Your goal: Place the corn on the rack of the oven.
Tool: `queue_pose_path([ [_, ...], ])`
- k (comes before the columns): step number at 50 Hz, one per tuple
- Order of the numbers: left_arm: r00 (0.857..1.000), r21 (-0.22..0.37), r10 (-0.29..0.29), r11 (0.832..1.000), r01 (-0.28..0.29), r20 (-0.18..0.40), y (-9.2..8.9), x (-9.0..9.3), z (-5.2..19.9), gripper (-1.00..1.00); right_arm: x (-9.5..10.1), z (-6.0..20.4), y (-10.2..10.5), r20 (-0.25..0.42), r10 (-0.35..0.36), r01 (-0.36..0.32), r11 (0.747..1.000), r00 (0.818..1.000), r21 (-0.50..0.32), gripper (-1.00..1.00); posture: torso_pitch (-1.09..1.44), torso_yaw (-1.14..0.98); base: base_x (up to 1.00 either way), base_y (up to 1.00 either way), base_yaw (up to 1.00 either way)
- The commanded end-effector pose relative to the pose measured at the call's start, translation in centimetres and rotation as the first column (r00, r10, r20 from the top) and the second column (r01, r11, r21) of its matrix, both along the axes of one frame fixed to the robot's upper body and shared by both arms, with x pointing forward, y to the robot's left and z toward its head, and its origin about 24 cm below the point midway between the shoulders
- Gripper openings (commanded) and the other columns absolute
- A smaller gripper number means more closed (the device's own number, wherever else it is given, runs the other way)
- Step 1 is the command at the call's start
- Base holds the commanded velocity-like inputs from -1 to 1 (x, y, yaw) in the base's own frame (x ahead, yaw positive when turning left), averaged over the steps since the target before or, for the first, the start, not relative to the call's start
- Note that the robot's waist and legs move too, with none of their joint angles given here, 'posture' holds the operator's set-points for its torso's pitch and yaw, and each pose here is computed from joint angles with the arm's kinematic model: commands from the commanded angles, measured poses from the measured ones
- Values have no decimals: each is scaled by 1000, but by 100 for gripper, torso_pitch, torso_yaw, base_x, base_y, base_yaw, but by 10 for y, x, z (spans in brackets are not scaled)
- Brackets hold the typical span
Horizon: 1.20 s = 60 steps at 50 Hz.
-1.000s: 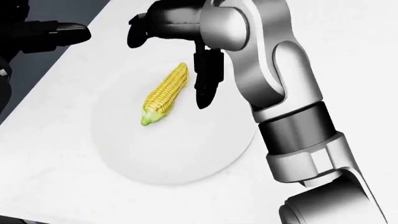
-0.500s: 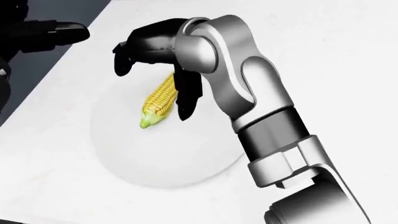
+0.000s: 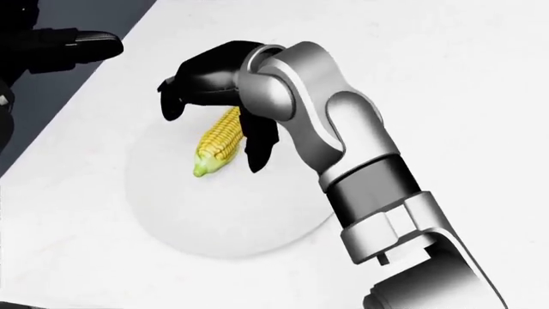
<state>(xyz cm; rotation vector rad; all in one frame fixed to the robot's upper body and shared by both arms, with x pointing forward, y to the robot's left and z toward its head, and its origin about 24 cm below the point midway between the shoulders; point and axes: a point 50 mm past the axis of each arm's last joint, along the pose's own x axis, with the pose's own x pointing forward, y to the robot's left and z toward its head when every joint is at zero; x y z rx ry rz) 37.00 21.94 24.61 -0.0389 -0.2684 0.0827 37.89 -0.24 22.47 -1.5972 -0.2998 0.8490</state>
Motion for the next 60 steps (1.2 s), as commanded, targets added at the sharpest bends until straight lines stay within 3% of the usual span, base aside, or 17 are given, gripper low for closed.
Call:
queue_pose_path([
  [1,994,11,1,1000,-2,107,0,-6,25,100,-2,20,3,77,14,-17,999,997,29,41,0,0,0,0,0],
  [23,995,12,1,1000,-2,104,0,-5,24,100,-1,12,4,71,24,-26,999,997,24,10,0,0,0,0,0],
  [40,995,13,-1,1000,0,103,0,-4,24,100,-3,0,10,70,45,-45,999,997,11,14,0,0,0,0,0],
  [44,995,13,-1,1000,0,104,0,-5,24,100,-4,-2,11,67,46,-47,999,997,10,-4,0,0,0,0,0],
  [55,995,13,-3,1000,2,103,-1,-5,24,100,-5,-11,13,64,53,-53,999,997,-6,-2,0,0,0,0,0],
  [60,995,13,-3,1000,2,102,-1,-5,24,100,-5,-12,14,62,55,-55,998,997,-4,-16,0,0,0,0,0],
])
